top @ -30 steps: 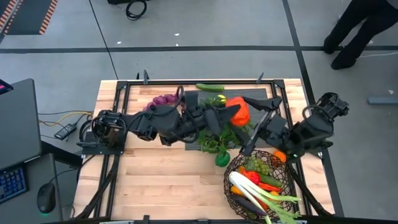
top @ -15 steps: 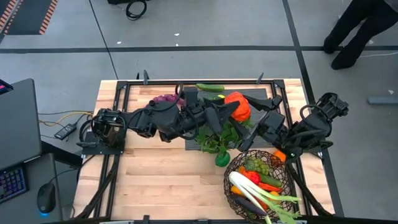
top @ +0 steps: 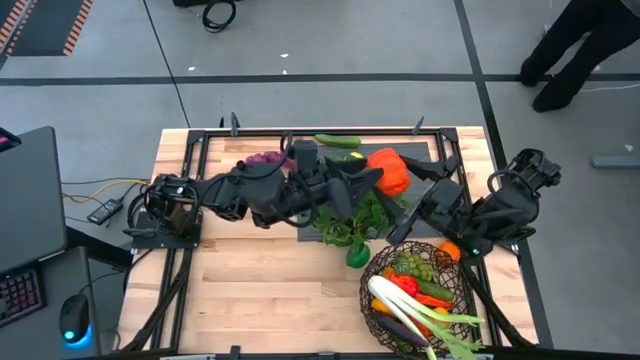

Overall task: Build produce basket
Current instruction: Put the orange squash into the brown wire basket

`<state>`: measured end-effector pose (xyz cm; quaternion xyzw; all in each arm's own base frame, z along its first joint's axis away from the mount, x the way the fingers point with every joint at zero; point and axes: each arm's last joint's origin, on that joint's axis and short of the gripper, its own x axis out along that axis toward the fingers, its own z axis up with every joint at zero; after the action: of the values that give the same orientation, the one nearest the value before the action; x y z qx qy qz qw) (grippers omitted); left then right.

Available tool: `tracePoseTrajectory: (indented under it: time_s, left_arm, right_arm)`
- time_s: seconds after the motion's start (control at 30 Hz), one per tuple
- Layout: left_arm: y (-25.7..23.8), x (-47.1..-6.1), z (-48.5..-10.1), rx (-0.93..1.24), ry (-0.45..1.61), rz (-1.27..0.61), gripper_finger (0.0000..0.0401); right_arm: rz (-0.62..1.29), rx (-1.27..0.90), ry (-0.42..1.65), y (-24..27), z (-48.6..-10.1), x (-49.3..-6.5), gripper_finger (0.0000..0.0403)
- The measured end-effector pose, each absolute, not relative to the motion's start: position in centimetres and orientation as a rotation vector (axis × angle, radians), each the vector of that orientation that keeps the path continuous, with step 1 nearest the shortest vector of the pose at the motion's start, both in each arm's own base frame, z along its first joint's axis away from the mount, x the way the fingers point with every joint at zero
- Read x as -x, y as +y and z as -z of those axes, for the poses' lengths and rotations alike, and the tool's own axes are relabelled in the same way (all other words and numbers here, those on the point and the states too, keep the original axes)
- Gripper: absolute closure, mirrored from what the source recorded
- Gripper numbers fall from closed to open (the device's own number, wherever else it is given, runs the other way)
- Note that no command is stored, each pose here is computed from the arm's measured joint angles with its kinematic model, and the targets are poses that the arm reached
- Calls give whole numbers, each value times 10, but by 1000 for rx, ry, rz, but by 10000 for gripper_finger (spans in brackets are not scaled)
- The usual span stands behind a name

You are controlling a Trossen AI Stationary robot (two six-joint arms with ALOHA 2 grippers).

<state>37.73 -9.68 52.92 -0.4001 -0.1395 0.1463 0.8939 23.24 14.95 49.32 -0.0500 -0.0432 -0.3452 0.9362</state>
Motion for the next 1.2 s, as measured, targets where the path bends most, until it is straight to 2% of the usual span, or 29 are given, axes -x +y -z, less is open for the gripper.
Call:
tracePoseTrajectory:
  time_s: [0.23, 0.53, 0.67, 1.2]
  left_arm:
    - [-91, -348, -547, 699, -248, -315, 83]
    - [-78, -305, -577, 575, -295, -318, 83]
    - [-74, -293, -583, 561, -301, -318, 83]
    - [-71, -285, -588, 533, -310, -321, 83]
  right_arm:
    - [742, 60, -45, 155, -497, -216, 55]
    - [606, 20, 5, 199, -495, -174, 55]
    - [499, -73, -18, 218, -492, -152, 55]
    - [403, -300, -62, 253, -410, -140, 55]
